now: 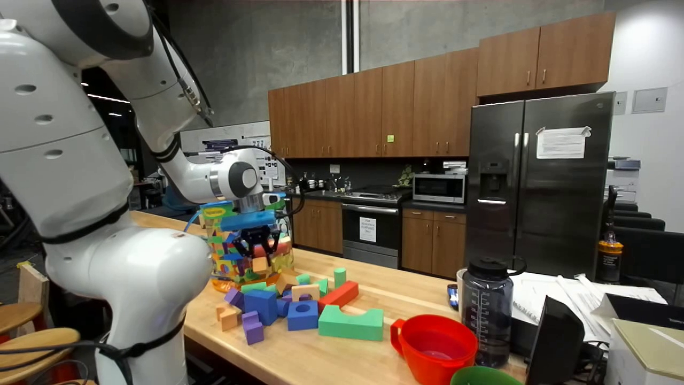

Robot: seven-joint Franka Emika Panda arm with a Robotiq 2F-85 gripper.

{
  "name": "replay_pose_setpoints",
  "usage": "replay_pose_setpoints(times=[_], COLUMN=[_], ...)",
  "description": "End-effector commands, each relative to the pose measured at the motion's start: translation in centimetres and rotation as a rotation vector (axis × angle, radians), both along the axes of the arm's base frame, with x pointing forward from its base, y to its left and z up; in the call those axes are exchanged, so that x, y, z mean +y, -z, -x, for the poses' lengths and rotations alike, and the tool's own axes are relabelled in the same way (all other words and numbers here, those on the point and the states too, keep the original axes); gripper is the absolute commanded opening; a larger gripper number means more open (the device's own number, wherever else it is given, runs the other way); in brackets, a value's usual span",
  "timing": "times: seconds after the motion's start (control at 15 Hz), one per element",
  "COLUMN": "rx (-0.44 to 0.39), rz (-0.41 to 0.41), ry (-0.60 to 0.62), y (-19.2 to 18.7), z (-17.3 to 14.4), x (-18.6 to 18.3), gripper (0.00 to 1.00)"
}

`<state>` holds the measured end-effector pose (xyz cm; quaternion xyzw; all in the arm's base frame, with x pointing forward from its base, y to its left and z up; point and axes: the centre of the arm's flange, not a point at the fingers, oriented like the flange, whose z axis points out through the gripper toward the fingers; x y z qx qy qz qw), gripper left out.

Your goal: Take the yellow block out of the bag

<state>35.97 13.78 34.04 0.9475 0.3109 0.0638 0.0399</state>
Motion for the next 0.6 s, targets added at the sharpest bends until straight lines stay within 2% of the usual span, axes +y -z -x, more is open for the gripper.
replay_pose_setpoints(times=[0.0,0.53], rx=[0.010,0.018], rz=[-0.012,-0.015], ry=[-0.003,-0.005], y=[0.65,1.57], z=[0.47,0.87], x=[-0.14,0.34], gripper=[0.15,0.15])
